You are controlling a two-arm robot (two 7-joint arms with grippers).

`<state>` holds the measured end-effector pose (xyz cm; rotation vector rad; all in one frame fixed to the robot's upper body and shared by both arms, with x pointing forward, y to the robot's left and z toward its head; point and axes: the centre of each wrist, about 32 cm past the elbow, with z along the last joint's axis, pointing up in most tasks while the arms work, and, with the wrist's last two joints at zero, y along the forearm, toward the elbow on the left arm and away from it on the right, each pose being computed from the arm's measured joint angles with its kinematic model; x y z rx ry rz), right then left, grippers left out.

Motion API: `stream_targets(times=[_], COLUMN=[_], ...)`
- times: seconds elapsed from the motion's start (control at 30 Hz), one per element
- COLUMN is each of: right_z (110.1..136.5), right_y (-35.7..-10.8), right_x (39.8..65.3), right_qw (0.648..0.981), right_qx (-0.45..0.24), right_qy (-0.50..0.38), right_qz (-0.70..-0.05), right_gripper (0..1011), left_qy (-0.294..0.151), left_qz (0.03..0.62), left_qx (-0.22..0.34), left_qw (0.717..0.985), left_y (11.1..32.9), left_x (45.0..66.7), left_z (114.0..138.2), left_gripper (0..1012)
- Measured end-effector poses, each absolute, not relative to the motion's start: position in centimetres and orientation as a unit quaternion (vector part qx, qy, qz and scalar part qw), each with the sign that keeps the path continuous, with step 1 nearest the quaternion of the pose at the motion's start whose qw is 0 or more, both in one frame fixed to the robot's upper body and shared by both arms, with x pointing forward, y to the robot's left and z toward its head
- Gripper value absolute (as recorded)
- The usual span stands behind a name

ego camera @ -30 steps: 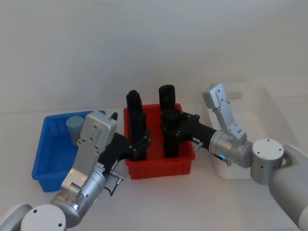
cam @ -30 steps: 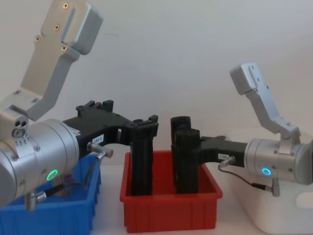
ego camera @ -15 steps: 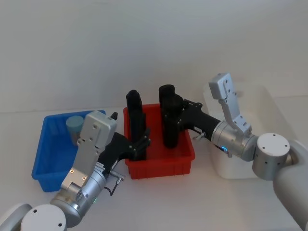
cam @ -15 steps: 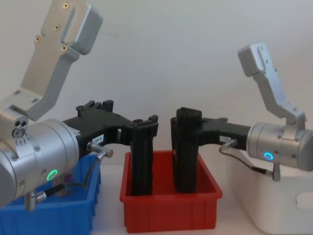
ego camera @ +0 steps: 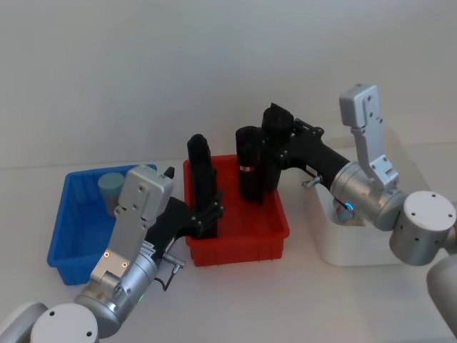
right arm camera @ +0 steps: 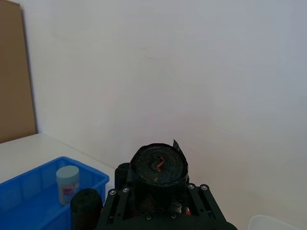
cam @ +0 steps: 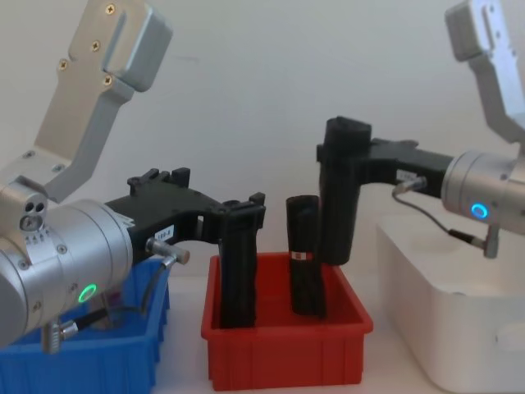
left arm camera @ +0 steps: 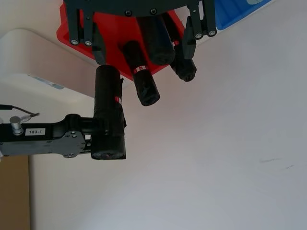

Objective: Pick the cotton swabs from the blue box and place them into the white box.

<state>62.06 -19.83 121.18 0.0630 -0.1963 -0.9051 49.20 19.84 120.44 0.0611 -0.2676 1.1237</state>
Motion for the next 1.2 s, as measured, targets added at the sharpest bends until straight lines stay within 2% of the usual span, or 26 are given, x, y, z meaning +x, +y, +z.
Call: stream_targets(times=[0.47,0.97,1.07,1.2], right_z=[123.5,123.2,123.0,122.6], right_y=[-22.5,-25.1,-25.4,-25.7], right_x=[58.5,55.4,55.0,54.6], right_qw=[0.846,0.816,0.814,0.813], right_qx=[0.047,0.033,0.031,0.028], right_qy=[-0.082,-0.048,-0.041,-0.033], right_qz=[-0.525,-0.576,-0.579,-0.581], right_gripper=[477,477,529,681], left_qy=[-0.126,-0.126,-0.126,-0.126], left_qz=[0.531,0.531,0.531,0.531], left_qx=[0.029,0.029,0.029,0.029], left_qw=[0.837,0.837,0.837,0.837], left_y=[19.8,19.8,19.8,19.8], left_x=[49.2,49.2,49.2,49.2], left_z=[120.4,120.4,120.4,120.4], left_gripper=[1004,1004,1004,1004])
